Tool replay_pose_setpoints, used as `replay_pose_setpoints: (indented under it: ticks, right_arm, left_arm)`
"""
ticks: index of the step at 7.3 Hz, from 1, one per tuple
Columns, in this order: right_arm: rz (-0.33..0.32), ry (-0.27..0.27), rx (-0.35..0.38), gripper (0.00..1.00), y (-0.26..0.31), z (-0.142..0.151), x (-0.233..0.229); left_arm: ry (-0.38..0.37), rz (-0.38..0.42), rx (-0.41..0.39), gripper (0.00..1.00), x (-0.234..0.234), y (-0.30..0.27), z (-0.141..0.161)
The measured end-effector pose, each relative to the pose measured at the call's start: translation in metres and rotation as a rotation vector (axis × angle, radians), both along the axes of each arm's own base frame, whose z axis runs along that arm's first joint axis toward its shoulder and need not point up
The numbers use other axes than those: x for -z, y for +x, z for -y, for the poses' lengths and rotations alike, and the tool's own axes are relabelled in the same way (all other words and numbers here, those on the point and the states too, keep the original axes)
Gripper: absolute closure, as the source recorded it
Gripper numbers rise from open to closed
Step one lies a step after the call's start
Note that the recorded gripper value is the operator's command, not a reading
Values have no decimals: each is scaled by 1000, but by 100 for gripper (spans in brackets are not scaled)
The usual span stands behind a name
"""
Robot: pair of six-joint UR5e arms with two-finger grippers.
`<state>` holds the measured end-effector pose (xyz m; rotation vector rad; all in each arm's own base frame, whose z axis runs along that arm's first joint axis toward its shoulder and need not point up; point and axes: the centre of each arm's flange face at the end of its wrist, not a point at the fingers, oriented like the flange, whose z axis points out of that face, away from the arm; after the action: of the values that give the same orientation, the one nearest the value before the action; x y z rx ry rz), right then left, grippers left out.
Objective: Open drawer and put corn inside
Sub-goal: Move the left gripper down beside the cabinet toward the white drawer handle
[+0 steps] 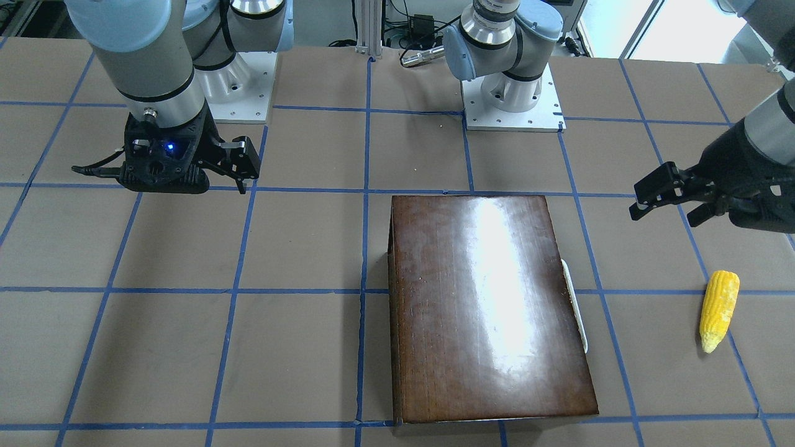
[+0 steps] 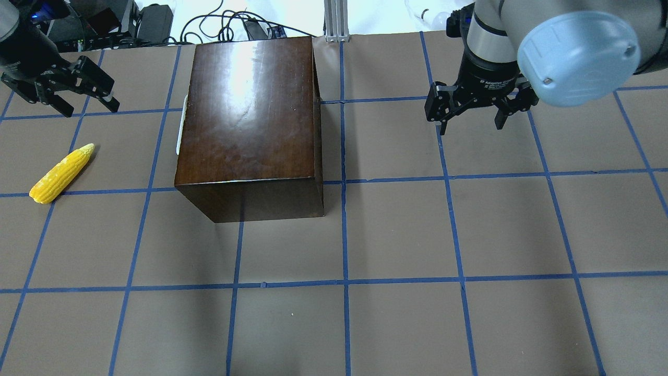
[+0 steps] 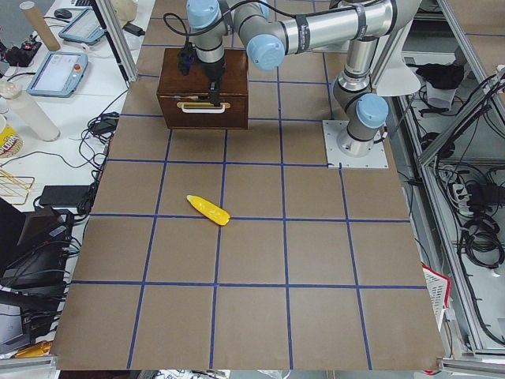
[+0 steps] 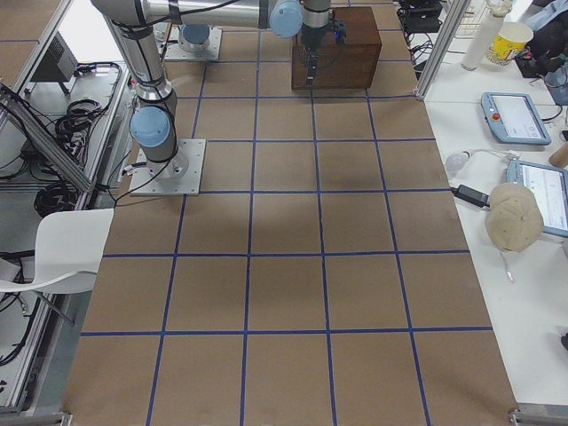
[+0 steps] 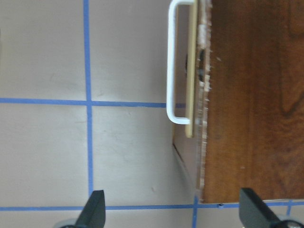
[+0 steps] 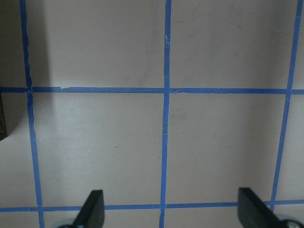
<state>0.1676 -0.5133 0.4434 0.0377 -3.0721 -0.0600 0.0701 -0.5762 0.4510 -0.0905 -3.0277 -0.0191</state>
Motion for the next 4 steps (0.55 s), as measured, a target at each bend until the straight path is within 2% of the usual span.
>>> replay_pose_setpoints:
  ticks: [3, 4]
  right_arm:
    - [1, 0, 0, 0, 0, 0, 0]
    - [1, 0, 0, 0, 0, 0, 0]
  left_arm:
    - [-1, -20, 40, 0, 50, 14, 33]
    - [-8, -51, 55, 0, 63, 14, 41]
